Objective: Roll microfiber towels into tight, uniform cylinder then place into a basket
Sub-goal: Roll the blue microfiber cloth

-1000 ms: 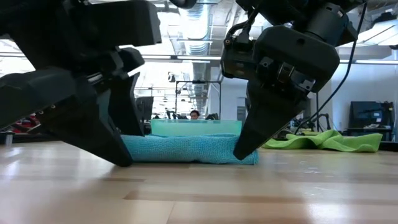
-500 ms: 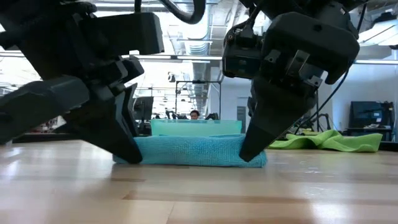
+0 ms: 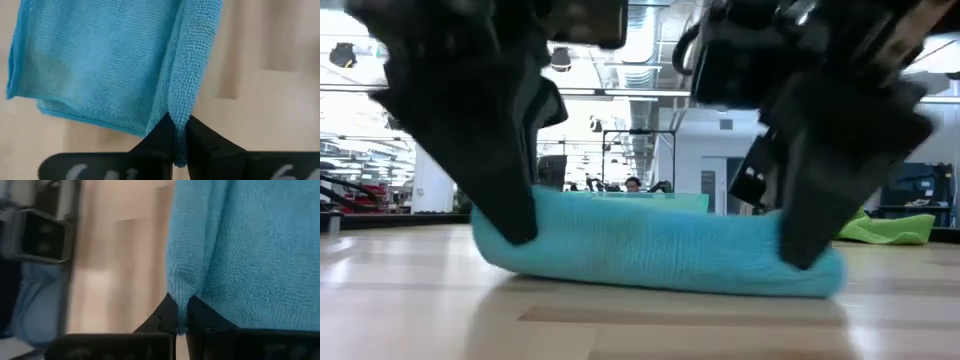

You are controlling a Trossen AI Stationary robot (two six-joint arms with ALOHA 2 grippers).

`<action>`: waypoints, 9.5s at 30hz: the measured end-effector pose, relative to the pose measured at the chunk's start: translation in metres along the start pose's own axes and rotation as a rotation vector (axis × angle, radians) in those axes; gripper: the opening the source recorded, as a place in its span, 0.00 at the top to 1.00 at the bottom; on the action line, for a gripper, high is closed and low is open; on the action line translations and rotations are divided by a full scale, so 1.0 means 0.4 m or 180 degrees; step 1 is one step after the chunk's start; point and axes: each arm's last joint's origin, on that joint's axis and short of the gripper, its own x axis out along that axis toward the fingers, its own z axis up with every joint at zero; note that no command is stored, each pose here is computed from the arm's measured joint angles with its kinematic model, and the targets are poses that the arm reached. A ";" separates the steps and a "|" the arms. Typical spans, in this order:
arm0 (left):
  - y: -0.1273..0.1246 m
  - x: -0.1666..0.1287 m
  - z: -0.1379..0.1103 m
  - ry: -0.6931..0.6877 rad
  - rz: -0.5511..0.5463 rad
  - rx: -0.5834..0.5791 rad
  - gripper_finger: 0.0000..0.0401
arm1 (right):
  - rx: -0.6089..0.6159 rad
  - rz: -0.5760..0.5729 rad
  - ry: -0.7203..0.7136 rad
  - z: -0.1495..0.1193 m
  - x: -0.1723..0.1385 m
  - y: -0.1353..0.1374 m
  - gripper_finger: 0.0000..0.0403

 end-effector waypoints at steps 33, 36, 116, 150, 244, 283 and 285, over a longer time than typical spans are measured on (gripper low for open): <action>0.062 -0.010 0.061 0.0582 -0.0586 -0.0802 0.95 | 0.0252 -0.0058 0.0191 -0.001 -0.016 0.013 0.94; 0.049 -0.013 0.062 0.0641 -0.0825 -0.0781 0.95 | 0.0213 0.0062 0.0197 0.004 -0.018 0.048 0.94; 0.077 0.019 -0.003 0.1161 -0.0606 -0.0518 0.80 | 0.0782 -0.0201 0.0594 -0.014 0.011 -0.012 0.95; -0.034 0.001 0.037 -0.0704 -0.0334 0.0934 0.82 | 0.0826 -0.0233 0.0560 -0.012 0.011 -0.014 0.96; 0.077 0.083 0.025 -0.0404 -0.0207 -0.0681 0.92 | -0.1815 -0.1406 -0.0226 -0.073 -0.046 0.165 0.63; 0.075 0.080 0.029 -0.0385 -0.0249 -0.0658 0.92 | -0.1101 -0.1269 -0.0094 -0.100 -0.137 0.135 0.69; 0.075 0.080 0.029 -0.0386 -0.0250 -0.0665 0.92 | -0.1327 -0.1081 -0.0337 -0.093 -0.137 0.169 0.69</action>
